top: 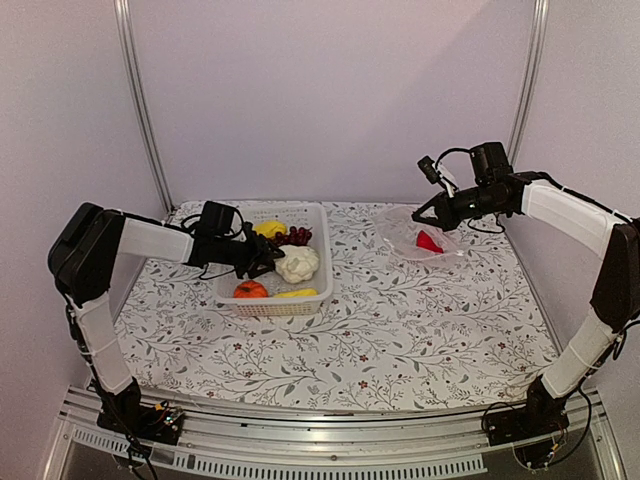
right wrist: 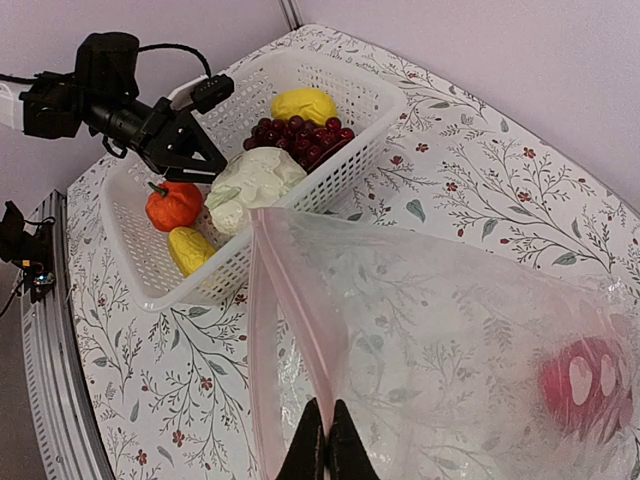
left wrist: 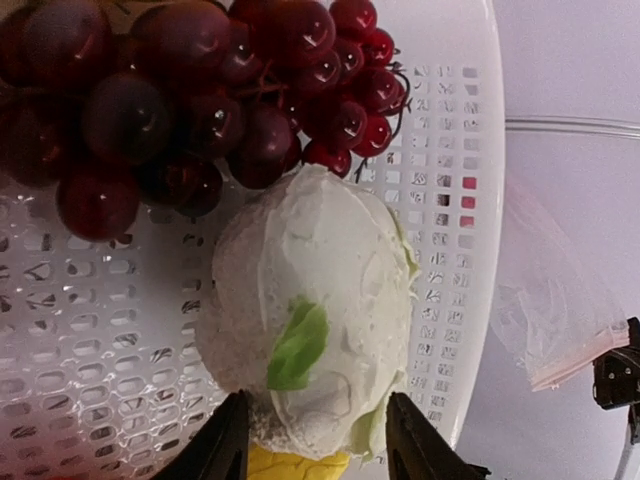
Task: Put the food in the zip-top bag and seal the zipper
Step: Adjust the fake vegetable in the bin, then pick up the fake vegetable from the bin.
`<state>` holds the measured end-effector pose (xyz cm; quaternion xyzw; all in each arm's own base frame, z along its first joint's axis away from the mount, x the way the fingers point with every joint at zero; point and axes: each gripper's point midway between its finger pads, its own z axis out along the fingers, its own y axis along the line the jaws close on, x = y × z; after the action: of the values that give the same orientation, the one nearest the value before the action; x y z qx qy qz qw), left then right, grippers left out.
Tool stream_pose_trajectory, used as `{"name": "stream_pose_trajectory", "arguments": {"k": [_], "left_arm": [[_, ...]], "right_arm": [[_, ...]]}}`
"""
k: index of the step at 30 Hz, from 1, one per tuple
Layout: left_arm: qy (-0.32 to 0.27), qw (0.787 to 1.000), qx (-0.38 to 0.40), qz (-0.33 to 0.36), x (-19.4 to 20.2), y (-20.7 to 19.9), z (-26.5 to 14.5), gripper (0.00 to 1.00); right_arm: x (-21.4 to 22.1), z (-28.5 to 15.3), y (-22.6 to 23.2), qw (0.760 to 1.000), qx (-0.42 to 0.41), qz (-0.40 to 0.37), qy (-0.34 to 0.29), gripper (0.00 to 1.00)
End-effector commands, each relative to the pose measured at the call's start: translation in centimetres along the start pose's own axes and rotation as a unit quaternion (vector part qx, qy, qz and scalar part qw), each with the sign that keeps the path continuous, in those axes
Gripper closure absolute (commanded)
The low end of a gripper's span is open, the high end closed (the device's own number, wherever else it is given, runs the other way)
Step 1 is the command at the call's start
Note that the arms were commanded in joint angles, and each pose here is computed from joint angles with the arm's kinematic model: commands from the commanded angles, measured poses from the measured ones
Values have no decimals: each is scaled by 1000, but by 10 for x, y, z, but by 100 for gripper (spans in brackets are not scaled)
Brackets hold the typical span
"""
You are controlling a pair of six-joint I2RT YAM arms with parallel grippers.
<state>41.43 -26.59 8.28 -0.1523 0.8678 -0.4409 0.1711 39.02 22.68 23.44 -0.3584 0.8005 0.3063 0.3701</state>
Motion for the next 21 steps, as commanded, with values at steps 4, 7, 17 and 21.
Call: {"name": "stream_pose_trajectory", "arguments": {"k": [4,7,17,21], "left_arm": [[-16,993,-119,6,-8,41,-5,43],[-14,990,-140,5,-6,48,-8,33],[11,999,-44,9,0,29,16,21],[26,999,15,37,1,5,27,21]], "right_arm": [[5,0,5,1000,-9,6,7,100],[6,1,4,1000,-11,7,8,100],[9,5,3,1000,-17,13,14,100],[10,6,2,1000,-15,13,15,100]]}}
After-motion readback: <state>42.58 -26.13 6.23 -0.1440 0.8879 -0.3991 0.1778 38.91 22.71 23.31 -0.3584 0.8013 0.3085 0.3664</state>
